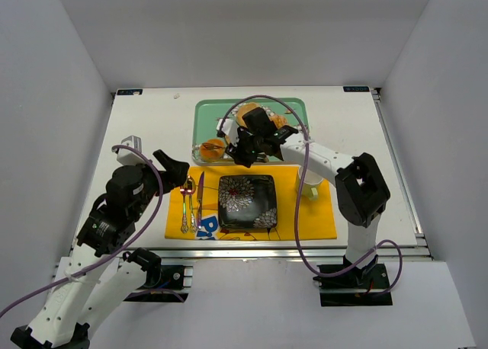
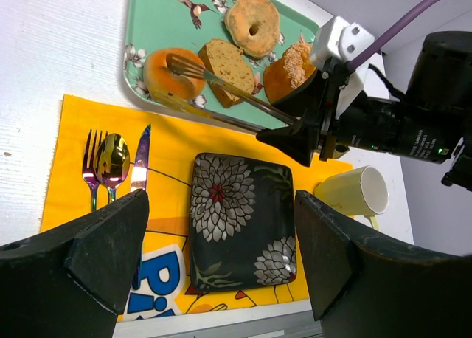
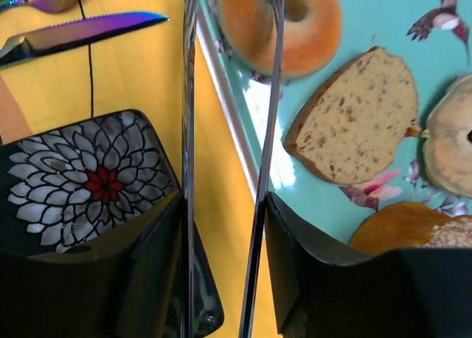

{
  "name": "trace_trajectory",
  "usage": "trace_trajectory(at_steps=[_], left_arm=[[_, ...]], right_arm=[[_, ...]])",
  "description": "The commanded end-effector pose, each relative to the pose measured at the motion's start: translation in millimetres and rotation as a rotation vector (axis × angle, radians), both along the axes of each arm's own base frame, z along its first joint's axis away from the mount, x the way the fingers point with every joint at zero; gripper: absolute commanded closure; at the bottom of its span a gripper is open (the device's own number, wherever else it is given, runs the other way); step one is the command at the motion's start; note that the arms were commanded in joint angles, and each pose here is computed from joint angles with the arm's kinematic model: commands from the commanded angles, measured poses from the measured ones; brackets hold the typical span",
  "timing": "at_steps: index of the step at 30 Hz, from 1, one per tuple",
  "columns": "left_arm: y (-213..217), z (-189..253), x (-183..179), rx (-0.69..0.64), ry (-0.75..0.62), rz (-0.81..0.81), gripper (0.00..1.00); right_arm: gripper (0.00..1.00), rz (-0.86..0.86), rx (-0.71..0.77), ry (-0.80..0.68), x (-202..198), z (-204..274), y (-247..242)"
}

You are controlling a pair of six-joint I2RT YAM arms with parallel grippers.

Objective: Place the bread

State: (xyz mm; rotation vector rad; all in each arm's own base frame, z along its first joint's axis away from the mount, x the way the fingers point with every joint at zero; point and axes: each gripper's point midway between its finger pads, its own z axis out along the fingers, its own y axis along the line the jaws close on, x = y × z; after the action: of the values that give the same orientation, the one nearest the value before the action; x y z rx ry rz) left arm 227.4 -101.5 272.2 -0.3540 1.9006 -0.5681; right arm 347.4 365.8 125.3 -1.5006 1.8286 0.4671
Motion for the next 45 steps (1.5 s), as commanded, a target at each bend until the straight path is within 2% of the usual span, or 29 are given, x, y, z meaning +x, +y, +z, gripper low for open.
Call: trace_trajectory(at_steps=[1, 10, 18, 22, 25, 35, 45], left_arm=[[2, 3, 0, -0.010, -0.012, 0.014, 0.11], [4, 5, -1, -0.013, -0.018, 0.019, 0.11], [7, 7, -4, -0.020, -0.024, 0.028, 0.11], [6, 8, -4, -0.023, -0.028, 0.026, 0.11], [6, 9, -3, -0.022, -0.028, 0.026, 0.11], [7, 15, -1, -0.014, -0.040, 0.030, 0.11], [9, 20, -2, -0.002, -0.048, 0.034, 0.11]], right_arm=[[0.48, -0.001, 0.000, -0.001, -4, -1, 2], [0.52, 0.005, -0.025, -0.002, -11, -9, 6], [0.70, -0.010, -0.031, -0.023, -8, -6, 5], [0.84, -0.004, -0.005, -0.023, -9, 2, 7], [0.89, -0.014, 0.027, -0.029, -9, 14, 10], [0.93, -0.026, 0.130, -0.059, -12, 60, 14], [0.94, -0.015, 0.160, -0.088, -33, 88, -11]])
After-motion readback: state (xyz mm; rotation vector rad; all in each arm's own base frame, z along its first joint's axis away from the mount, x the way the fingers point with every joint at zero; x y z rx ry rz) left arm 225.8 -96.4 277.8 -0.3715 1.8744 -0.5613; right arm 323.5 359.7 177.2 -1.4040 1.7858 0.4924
